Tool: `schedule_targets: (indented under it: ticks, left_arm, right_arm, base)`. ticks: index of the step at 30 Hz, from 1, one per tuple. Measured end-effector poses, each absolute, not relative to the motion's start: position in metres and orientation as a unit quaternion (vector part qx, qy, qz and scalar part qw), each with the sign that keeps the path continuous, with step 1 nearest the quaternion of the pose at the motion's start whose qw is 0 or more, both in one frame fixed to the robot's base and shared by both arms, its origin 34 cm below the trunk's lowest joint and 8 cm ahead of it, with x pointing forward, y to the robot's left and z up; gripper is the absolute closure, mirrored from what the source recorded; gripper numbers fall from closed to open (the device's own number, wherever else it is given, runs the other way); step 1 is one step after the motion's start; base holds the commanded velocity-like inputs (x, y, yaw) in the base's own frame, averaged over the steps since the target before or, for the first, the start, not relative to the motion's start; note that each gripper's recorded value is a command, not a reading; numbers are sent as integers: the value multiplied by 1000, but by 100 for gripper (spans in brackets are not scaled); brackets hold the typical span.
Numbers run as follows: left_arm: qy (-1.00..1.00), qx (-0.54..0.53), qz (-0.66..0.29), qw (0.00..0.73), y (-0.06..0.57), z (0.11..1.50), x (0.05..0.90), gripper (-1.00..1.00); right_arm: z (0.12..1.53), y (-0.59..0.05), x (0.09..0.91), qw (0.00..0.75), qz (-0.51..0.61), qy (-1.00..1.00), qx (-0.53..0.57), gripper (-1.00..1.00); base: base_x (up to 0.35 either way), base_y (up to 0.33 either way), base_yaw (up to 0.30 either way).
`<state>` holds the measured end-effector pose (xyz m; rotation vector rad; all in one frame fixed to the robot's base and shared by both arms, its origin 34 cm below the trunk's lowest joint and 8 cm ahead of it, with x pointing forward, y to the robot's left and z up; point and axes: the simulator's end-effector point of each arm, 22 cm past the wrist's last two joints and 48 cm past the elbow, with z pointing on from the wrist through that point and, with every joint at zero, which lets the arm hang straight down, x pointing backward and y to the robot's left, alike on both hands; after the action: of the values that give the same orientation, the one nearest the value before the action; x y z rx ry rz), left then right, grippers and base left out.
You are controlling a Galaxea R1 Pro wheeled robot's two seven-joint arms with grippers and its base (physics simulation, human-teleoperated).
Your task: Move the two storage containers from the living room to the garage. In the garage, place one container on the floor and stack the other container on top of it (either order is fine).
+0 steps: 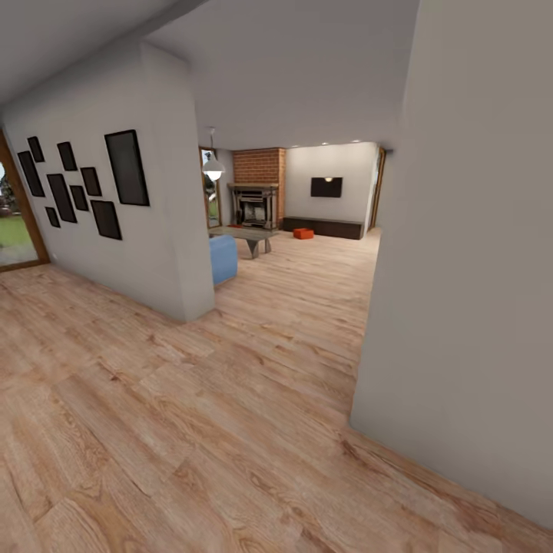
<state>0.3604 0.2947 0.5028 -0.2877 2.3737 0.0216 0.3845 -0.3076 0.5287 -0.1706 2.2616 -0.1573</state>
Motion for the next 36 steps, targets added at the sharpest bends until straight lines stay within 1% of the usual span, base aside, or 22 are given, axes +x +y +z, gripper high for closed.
schedule_targets:
  ticks: [13, 36]
  left_arm:
    - [924, -112, 7, 366, 293, 503, 360, -100]
    - [924, -112, 8, 366, 294, 503, 360, -100]
  right_arm:
    - [529, -308, 384, 420, -63, 903, -68, -100]
    - [529, -308, 385, 421, -63, 902, -68, -100]
  base:
    - [324, 11, 3]
    - [293, 144, 0]
